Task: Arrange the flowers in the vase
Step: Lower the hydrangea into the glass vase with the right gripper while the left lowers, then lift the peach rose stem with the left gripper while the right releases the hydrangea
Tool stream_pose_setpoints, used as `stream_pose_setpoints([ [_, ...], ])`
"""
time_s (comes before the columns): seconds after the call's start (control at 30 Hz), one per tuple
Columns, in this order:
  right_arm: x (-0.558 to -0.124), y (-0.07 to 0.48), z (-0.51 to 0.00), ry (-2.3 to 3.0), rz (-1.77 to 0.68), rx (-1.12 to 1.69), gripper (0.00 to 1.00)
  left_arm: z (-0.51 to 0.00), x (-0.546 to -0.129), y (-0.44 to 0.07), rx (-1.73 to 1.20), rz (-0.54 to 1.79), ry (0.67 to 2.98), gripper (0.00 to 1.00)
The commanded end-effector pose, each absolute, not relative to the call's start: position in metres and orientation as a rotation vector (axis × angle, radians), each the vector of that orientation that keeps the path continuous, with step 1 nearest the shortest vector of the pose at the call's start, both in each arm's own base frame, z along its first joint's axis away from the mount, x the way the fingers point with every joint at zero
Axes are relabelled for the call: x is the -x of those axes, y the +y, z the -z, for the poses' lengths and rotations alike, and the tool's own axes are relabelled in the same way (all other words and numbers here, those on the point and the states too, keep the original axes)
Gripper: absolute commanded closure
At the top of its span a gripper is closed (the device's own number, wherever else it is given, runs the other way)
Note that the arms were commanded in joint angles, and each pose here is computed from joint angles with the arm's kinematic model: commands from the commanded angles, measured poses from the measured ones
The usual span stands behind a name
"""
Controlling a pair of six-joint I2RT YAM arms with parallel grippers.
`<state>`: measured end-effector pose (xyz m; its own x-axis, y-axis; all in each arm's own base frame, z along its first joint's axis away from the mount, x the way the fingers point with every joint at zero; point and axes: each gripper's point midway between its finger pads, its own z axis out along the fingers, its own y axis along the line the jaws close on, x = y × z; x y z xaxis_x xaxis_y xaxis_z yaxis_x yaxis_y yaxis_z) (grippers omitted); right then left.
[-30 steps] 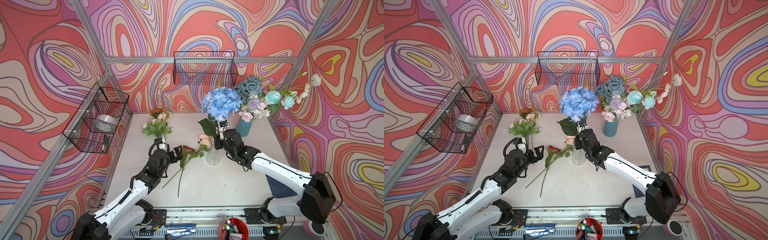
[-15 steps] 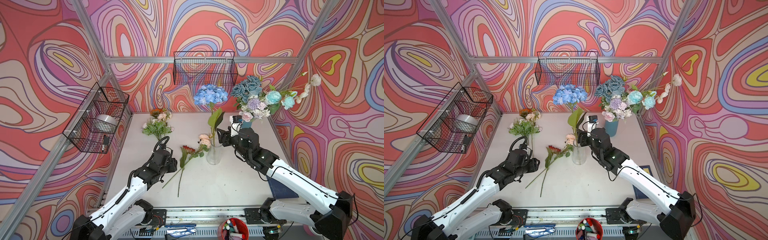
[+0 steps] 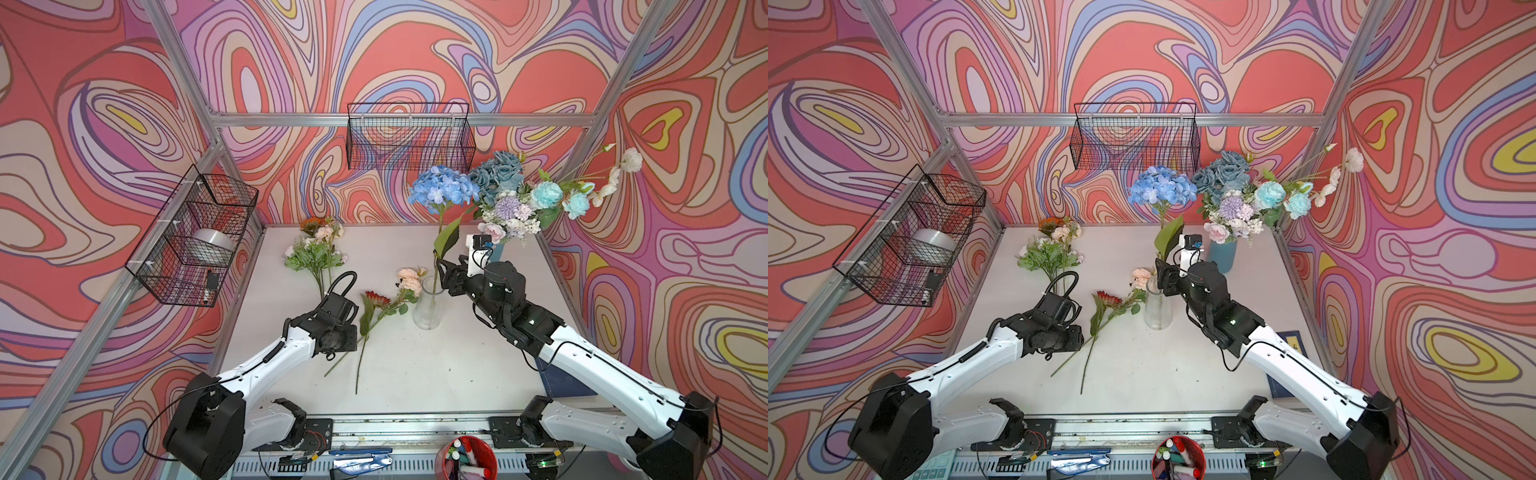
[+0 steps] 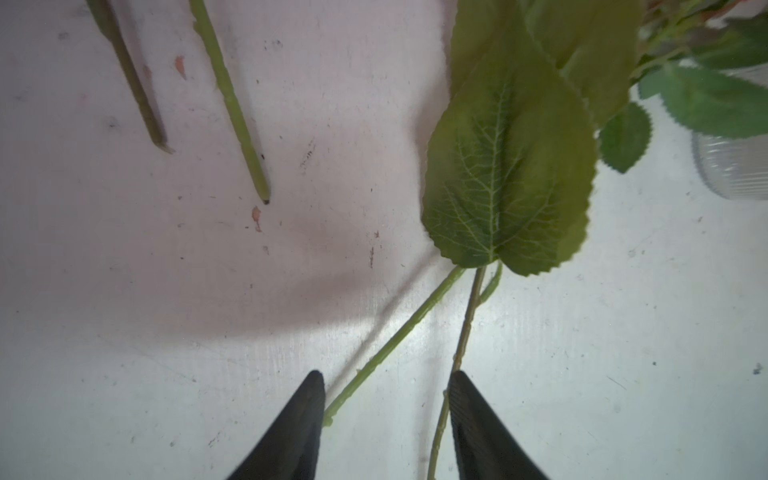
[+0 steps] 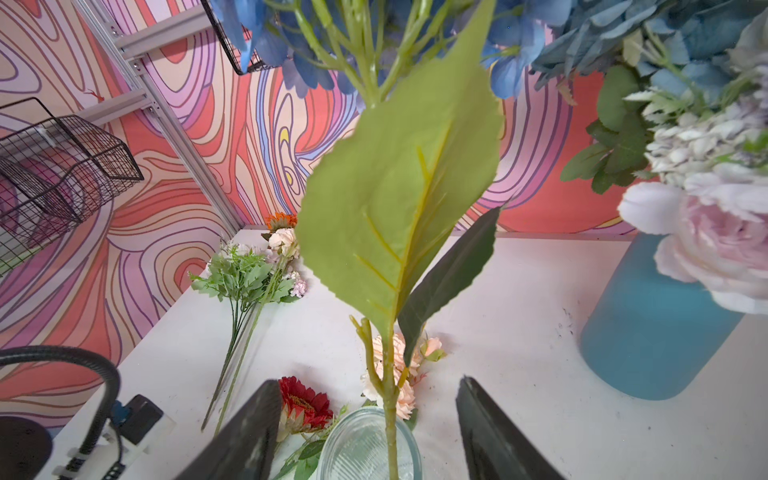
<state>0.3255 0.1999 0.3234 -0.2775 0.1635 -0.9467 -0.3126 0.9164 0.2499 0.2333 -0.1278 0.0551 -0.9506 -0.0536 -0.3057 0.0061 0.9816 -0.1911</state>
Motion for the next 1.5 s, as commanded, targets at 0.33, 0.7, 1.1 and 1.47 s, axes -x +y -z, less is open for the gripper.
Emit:
stream_pose_setpoints([
  [0.33,-0.319,0.182,-0.329,1.742,-0.433,0.048,0.31,-0.02,-0.232,-0.137,-0.093,0.172,2.946,0.43],
  [0.7,-0.316,0.17,-0.334,1.719,-0.392,0.024,0.31,-0.017,-0.235,-0.16,-0.261,0.169,2.958,0.8],
  [1.1,-0.315,0.165,-0.339,1.703,-0.378,0.009,0.31,-0.028,-0.248,-0.171,-0.263,0.193,2.905,1.0],
  [1.47,-0.314,0.162,-0.345,1.684,-0.379,-0.004,0.31,-0.083,-0.268,-0.179,-0.229,0.282,2.731,1.0],
])
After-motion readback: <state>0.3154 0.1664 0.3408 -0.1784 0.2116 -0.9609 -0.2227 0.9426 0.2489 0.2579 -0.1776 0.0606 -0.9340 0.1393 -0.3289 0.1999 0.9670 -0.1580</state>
